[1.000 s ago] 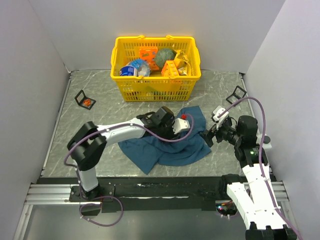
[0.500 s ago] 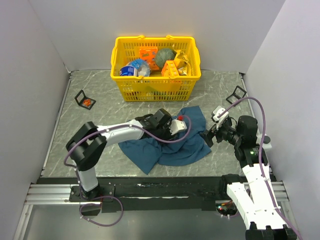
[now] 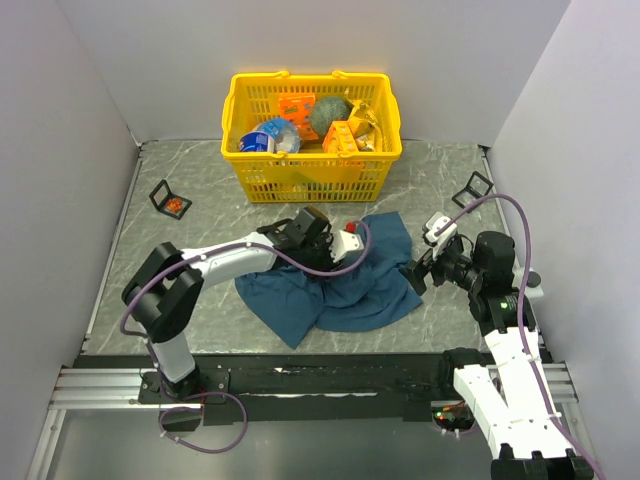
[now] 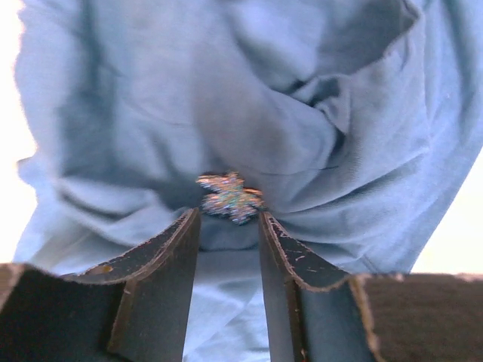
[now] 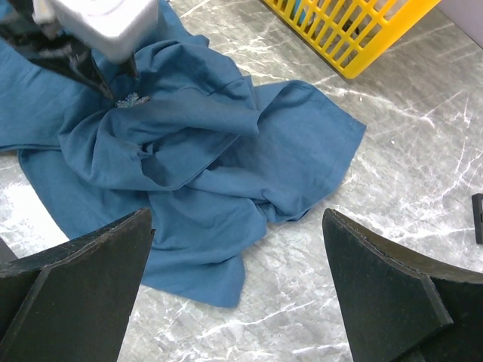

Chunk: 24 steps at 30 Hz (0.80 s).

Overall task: Remove the brooch from the garment
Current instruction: Adjust the clothes at the center of the board.

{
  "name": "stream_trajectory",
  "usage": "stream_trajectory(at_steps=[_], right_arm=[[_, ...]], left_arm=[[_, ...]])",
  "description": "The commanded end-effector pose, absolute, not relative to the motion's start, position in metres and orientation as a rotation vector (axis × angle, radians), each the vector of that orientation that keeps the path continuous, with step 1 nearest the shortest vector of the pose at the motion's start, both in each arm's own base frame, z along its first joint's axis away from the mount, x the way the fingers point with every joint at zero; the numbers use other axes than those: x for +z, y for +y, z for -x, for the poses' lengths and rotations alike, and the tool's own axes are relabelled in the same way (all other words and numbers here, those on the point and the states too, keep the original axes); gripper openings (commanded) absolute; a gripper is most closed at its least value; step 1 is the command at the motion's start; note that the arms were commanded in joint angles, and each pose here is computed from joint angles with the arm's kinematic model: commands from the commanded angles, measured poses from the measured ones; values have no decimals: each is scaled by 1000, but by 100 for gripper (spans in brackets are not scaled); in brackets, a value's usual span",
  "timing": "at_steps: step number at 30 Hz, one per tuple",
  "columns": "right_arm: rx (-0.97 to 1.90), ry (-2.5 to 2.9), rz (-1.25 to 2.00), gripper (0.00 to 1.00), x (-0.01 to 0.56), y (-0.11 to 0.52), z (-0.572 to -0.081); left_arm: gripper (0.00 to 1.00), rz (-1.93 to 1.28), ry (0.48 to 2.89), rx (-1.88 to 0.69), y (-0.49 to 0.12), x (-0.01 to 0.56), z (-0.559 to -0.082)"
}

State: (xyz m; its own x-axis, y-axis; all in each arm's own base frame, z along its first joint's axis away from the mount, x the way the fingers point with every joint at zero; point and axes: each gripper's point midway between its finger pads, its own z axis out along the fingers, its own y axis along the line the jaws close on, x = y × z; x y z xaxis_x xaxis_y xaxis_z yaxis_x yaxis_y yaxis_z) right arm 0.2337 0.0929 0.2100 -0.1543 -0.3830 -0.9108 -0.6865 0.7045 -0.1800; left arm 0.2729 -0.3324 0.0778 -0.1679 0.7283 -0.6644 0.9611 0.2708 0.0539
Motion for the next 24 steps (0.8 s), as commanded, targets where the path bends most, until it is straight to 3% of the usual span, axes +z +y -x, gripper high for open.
stream_trajectory(at_steps=[1, 6, 11, 16, 21, 24], right_arm=[[336, 1760, 857, 100, 211, 94, -233], [337, 1759, 855, 100, 212, 94, -233], [337, 1760, 857, 100, 211, 94, -233], [337, 1762, 857, 100, 211, 94, -233], [339, 1761, 857, 100, 211, 94, -232], [335, 1758, 858, 100, 212, 94, -232]], left_arm=[[41, -1623, 1949, -566, -341, 63, -259], [43, -1649, 1987, -504, -337, 44, -257], [54, -1643, 1991, -508, -340, 39, -259], [58, -1641, 1990, -540, -344, 38, -257], [57, -1641, 2018, -528, -347, 25, -260], [45, -1635, 2015, -530, -351, 25, -264]])
